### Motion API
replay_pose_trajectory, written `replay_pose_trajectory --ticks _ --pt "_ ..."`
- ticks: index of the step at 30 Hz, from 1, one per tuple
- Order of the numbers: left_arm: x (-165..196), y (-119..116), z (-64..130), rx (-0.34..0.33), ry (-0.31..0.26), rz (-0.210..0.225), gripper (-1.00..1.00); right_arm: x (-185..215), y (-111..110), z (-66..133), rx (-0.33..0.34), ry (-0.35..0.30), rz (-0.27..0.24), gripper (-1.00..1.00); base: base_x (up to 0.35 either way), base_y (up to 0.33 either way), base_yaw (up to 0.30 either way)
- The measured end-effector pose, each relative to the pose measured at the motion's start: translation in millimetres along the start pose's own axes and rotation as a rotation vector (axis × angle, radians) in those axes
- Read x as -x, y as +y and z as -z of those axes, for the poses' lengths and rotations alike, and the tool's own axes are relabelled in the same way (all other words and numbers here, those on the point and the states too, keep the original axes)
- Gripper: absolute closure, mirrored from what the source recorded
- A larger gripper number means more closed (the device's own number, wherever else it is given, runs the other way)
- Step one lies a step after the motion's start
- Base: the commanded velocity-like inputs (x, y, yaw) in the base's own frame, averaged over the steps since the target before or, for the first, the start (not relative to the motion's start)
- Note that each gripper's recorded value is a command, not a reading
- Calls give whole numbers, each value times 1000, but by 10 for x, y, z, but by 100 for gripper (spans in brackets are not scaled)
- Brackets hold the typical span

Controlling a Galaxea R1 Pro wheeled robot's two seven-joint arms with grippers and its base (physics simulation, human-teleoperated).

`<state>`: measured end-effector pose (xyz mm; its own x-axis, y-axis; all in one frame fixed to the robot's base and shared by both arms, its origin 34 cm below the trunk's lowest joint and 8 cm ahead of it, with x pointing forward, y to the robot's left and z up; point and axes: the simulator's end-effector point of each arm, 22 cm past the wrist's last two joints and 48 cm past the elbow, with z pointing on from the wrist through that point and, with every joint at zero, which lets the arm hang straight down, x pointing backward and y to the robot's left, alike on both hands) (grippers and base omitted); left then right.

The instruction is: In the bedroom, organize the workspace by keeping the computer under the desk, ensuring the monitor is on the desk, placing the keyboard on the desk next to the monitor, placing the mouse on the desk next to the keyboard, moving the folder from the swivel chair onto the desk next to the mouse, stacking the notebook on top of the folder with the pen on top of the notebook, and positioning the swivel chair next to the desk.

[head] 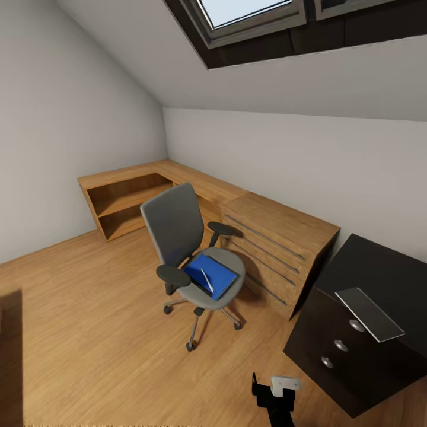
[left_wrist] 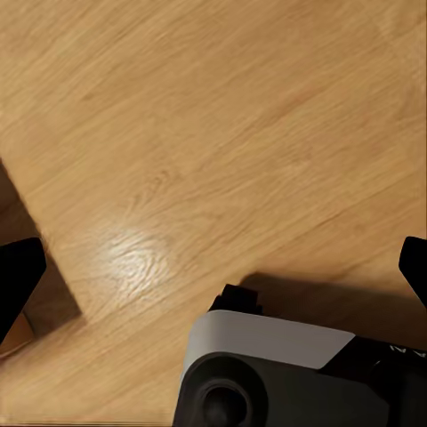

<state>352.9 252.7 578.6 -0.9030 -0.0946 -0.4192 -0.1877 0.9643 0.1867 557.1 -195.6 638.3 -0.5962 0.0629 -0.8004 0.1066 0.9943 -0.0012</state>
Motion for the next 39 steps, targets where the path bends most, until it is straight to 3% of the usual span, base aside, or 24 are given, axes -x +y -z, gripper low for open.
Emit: replay_pose_trajectory --ticks 13,20,39 --pt "-17 9 -5 2 5 0 -100 -35 7 1 1 8 2 -100 0 0 289" --pt "29 88 -21 20 -15 33 -100 -78 10 13 1 18 5 -100 0 0 289" --pt "-2 91 -25 20 -9 32 -100 -129 -58 3 -3 29 7 -100 58 0 255"
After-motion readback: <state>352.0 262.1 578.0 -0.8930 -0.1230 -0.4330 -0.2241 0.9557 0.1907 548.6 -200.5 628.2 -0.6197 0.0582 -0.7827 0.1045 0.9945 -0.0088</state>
